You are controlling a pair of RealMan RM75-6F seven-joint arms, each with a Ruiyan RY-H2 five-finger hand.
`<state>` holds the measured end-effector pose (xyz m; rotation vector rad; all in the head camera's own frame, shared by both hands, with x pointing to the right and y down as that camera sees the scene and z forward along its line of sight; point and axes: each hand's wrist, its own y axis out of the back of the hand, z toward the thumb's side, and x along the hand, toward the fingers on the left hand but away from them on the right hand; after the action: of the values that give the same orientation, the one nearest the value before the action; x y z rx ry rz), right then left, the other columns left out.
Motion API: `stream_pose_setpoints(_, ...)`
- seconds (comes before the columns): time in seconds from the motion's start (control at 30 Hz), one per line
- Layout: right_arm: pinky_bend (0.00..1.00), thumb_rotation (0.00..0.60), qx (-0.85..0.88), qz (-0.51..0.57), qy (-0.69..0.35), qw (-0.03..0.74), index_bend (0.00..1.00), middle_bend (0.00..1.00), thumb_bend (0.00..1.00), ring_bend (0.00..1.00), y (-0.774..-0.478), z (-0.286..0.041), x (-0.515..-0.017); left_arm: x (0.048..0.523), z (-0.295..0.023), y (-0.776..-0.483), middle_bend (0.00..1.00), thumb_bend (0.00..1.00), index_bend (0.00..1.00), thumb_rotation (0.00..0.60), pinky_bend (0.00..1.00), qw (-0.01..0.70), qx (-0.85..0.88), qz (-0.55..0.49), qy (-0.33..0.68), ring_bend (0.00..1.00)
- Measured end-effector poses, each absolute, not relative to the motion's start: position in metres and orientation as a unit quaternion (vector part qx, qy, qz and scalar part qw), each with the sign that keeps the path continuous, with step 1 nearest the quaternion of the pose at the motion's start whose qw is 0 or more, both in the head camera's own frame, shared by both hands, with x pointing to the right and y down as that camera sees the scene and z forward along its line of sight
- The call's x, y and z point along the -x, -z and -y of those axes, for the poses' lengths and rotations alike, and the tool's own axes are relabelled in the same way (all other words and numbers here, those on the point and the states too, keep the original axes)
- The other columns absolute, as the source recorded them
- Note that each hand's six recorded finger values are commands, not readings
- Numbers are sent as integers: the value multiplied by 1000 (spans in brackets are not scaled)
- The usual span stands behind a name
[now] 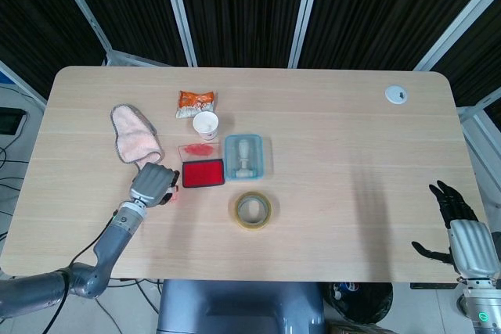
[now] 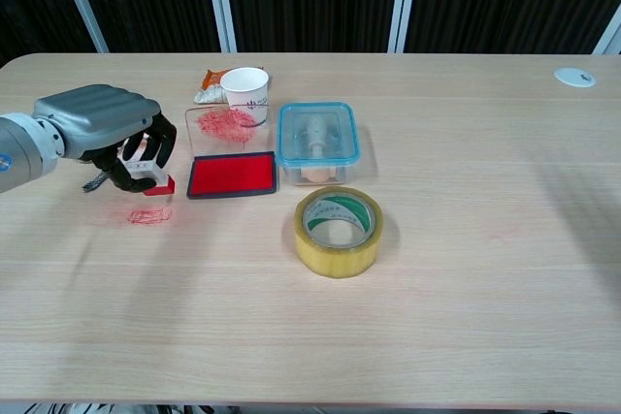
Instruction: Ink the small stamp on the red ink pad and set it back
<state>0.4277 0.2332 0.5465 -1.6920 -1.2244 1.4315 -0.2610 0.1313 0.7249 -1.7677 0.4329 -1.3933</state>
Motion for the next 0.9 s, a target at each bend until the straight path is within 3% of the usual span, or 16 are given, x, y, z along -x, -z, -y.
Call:
stream_pose_setpoints(0.3,185,600,638,462,-540,297,0,0,144,0,-547,-233,-428,236,-111,-726,704,490,694,600,642,368,719,-214,550,555)
stream_pose_setpoints(0.9,185,600,640,465,-540,288,0,0,144,0,-547,-233,-429,218,-81,-740,707,490,700,600,642,370,728,-161,555,559)
